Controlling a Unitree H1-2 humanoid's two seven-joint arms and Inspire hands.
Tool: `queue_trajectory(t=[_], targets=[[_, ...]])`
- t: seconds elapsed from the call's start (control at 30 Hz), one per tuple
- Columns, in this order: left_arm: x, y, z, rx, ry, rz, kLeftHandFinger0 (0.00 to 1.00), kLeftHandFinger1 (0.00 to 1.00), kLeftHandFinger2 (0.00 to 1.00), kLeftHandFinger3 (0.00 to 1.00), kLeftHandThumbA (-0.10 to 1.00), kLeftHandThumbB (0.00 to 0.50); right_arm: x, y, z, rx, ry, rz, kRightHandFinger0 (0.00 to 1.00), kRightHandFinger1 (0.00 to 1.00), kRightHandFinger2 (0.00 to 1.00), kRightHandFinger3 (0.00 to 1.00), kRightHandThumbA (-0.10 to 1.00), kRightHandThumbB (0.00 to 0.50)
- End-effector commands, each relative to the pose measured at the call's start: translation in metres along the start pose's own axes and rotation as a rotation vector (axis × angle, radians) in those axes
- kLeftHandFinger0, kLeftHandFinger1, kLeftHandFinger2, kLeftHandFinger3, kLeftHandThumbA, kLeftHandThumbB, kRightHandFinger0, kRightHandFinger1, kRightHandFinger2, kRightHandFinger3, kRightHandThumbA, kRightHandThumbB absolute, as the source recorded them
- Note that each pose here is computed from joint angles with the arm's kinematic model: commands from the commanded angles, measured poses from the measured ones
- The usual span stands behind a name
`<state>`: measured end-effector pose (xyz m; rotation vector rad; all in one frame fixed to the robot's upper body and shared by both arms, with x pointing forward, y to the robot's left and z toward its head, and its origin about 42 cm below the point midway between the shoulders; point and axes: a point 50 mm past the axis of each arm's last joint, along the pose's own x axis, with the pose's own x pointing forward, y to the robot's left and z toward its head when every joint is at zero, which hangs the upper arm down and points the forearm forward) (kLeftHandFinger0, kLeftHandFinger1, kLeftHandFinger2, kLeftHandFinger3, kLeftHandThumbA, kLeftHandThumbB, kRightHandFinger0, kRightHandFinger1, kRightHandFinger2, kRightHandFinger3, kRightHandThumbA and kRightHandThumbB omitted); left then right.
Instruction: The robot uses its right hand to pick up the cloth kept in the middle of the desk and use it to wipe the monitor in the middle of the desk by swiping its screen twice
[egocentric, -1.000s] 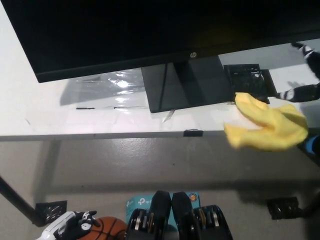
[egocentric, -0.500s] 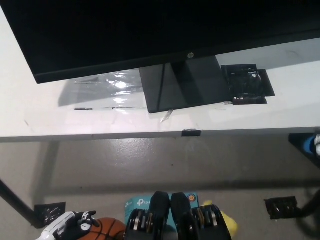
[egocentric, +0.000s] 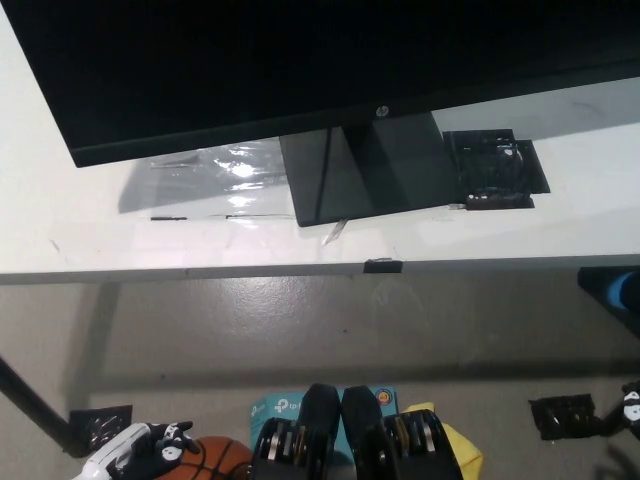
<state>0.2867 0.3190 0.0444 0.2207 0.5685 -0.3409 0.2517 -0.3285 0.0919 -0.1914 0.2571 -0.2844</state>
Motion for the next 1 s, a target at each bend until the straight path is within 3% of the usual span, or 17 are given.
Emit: queue_trajectory(t=[0.0, 0.07, 0.2, 0.3, 0.37, 0.47, 0.5, 0.53, 0.63, 0.8, 0.97], targets=[[-0.002, 0.011, 0.013, 0.024, -0.04, 0.018, 1.0, 1.0, 1.0, 1.0, 0.02, 0.162, 0.004, -0.004, 0.007, 0.091, -0.233, -0.093, 0.36, 0.65, 0.85, 0.86, 0.32, 0.068], [-0.002, 0.011, 0.011, 0.019, -0.04, 0.016, 1.0, 1.0, 1.0, 1.0, 0.01, 0.159, 0.004, -0.001, 0.002, 0.082, -0.232, -0.077, 0.34, 0.62, 0.82, 0.82, 0.35, 0.106], [-0.003, 0.011, 0.011, 0.02, -0.037, 0.019, 1.0, 1.0, 1.0, 1.0, 0.01, 0.148, 0.005, 0.004, -0.002, 0.082, -0.223, -0.051, 0.33, 0.58, 0.78, 0.8, 0.35, 0.105], [-0.002, 0.01, 0.011, 0.015, -0.035, 0.015, 1.0, 1.0, 1.0, 1.0, 0.0, 0.142, 0.005, 0.009, -0.003, 0.125, -0.228, -0.029, 0.23, 0.45, 0.68, 0.76, 0.32, 0.128], [-0.001, 0.01, 0.01, 0.013, -0.035, 0.012, 1.0, 1.0, 1.0, 1.0, 0.0, 0.146, 0.005, 0.009, -0.003, 0.104, -0.233, -0.024, 0.21, 0.43, 0.65, 0.74, 0.31, 0.131], [0.001, 0.011, 0.013, 0.017, -0.035, 0.017, 1.0, 1.0, 1.0, 1.0, 0.01, 0.158, 0.01, 0.009, 0.001, 0.106, -0.219, -0.033, 0.27, 0.49, 0.68, 0.76, 0.35, 0.136], [0.002, 0.011, 0.013, 0.016, -0.037, 0.017, 1.0, 1.0, 1.0, 1.0, 0.01, 0.159, 0.011, 0.008, 0.002, 0.105, -0.221, -0.035, 0.27, 0.49, 0.68, 0.76, 0.35, 0.136], [0.002, 0.011, 0.013, 0.018, -0.037, 0.018, 1.0, 1.0, 1.0, 1.0, 0.0, 0.155, 0.012, 0.007, 0.001, 0.108, -0.22, -0.033, 0.27, 0.47, 0.66, 0.76, 0.34, 0.104], [0.002, 0.009, 0.012, 0.027, -0.041, 0.011, 1.0, 1.0, 1.0, 1.0, 0.02, 0.154, 0.011, 0.003, 0.002, 0.098, -0.207, -0.049, 0.28, 0.45, 0.66, 0.75, 0.33, 0.099], [-0.002, 0.01, 0.012, 0.02, -0.036, 0.019, 1.0, 1.0, 1.0, 1.0, 0.02, 0.159, 0.014, 0.001, 0.0, 0.093, -0.194, -0.044, 0.33, 0.49, 0.66, 0.75, 0.34, 0.121], [-0.001, 0.01, 0.01, 0.011, -0.036, 0.018, 1.0, 1.0, 1.0, 1.0, -0.01, 0.154, 0.012, 0.001, 0.001, 0.102, -0.184, -0.035, 0.32, 0.48, 0.64, 0.74, 0.32, 0.112]])
